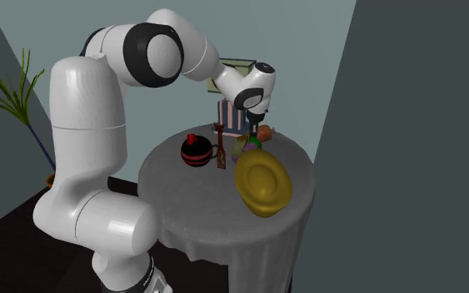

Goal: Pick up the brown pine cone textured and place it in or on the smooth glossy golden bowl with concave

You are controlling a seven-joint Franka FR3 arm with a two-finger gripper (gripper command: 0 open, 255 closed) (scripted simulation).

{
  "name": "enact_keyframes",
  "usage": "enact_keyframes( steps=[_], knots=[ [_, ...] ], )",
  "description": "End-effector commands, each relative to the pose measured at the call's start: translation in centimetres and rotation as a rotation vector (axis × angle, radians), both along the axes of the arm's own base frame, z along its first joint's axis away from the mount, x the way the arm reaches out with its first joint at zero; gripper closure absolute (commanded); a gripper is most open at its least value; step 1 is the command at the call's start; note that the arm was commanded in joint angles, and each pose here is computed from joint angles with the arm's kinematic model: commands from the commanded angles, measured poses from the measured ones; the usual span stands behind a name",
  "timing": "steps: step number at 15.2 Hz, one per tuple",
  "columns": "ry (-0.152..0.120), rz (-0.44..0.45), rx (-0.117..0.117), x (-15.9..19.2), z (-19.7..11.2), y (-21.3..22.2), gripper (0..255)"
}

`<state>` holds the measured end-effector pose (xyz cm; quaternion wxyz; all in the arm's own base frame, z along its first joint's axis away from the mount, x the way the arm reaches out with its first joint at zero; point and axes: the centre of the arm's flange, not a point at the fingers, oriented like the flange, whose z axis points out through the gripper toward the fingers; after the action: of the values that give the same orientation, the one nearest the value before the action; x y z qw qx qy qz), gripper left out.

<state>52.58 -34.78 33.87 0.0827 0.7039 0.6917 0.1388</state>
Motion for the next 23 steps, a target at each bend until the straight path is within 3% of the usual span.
enact_keyframes(
  steps=[1, 23],
  knots=[
    [0.026, -0.002, 0.011, -0.3, -1.1, -0.1, 255],
    [0.025, -0.002, 0.01, -1.1, 10.2, -0.5, 255]
  ],
)
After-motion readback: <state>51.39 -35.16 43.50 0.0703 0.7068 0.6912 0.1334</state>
